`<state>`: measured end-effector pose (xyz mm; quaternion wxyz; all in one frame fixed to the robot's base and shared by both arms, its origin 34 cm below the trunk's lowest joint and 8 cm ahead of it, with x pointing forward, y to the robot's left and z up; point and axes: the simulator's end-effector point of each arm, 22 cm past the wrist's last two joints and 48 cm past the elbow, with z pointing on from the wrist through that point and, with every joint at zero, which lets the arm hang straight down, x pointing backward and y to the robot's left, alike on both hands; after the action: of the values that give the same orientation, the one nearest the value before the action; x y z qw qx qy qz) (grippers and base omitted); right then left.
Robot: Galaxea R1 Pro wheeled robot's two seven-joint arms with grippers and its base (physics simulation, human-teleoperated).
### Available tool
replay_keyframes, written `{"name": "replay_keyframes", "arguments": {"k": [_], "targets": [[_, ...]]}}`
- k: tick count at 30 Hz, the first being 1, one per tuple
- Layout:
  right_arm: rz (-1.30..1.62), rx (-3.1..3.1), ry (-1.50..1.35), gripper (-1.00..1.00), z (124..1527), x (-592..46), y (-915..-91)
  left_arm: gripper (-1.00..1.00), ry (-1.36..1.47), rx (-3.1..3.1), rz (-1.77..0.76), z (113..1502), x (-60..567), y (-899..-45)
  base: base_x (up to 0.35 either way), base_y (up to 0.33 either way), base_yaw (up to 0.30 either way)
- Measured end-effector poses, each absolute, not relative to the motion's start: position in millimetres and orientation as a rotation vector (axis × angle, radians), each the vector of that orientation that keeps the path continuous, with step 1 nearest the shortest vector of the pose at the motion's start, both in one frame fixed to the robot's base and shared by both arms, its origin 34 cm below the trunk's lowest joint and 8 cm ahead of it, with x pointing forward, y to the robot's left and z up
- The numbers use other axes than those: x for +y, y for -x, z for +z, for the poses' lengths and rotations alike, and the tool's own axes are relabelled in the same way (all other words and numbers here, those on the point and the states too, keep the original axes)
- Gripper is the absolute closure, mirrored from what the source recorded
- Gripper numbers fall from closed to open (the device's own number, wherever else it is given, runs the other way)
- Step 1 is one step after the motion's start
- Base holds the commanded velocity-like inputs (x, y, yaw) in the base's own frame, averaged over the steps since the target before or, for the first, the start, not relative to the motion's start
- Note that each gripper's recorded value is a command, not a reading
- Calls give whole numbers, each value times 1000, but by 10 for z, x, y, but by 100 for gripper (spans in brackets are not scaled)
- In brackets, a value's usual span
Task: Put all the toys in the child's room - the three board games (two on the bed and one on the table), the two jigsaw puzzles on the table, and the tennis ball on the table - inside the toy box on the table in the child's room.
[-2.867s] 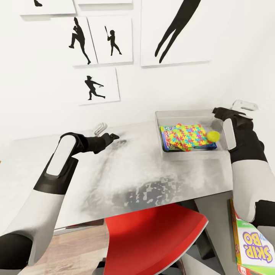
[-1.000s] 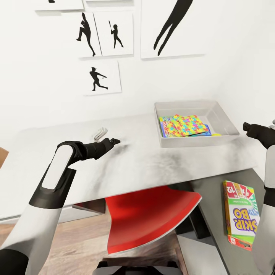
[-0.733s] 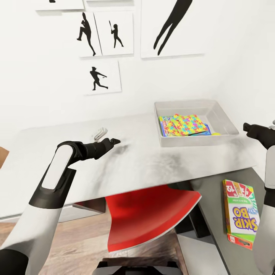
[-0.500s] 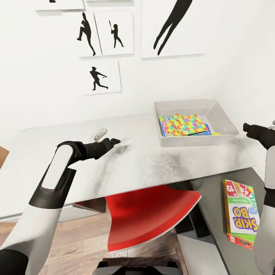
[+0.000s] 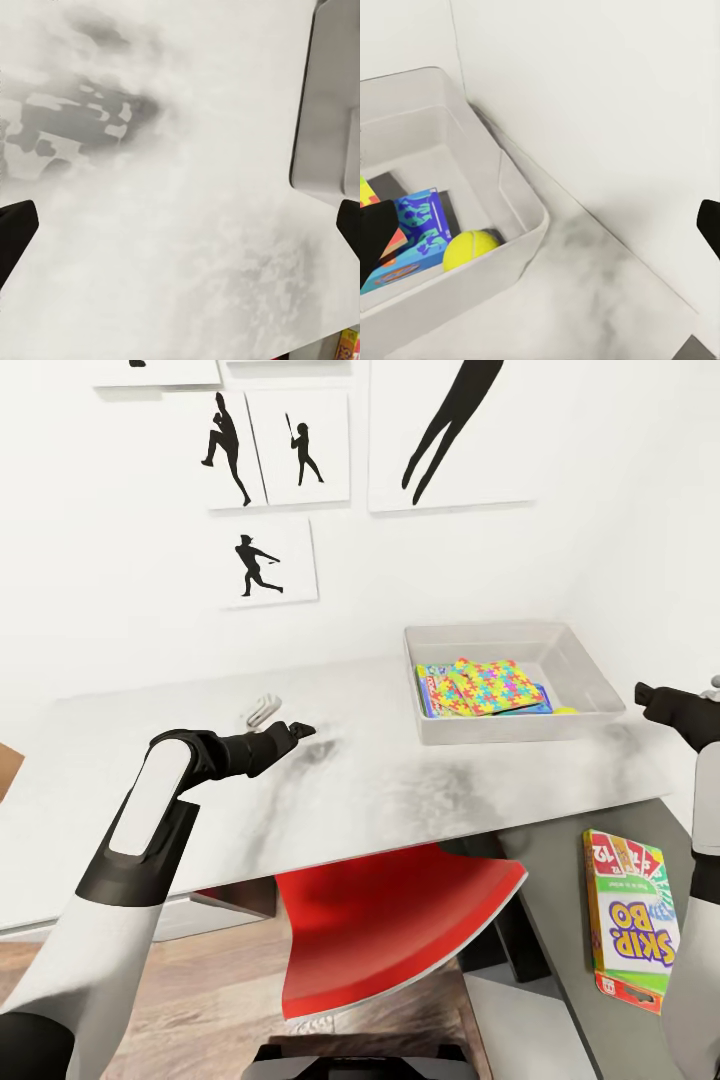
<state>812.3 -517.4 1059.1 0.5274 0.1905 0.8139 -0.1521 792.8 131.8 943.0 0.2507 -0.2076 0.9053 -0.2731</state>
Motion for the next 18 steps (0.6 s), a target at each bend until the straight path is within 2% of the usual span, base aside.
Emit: {"name": "replay_keyframes", "arguments": {"k": [4, 18], "targets": [[-362, 1945, -454, -100, 10589, -5165, -8126, -100, 565, 2463, -745, 9432, 1316, -7928, 0, 51, 0], [-368, 1955, -459, -100, 10549, -5193, -8088, -100, 565, 2463, -746, 9433, 1320, -7929, 0, 132, -5]]}}
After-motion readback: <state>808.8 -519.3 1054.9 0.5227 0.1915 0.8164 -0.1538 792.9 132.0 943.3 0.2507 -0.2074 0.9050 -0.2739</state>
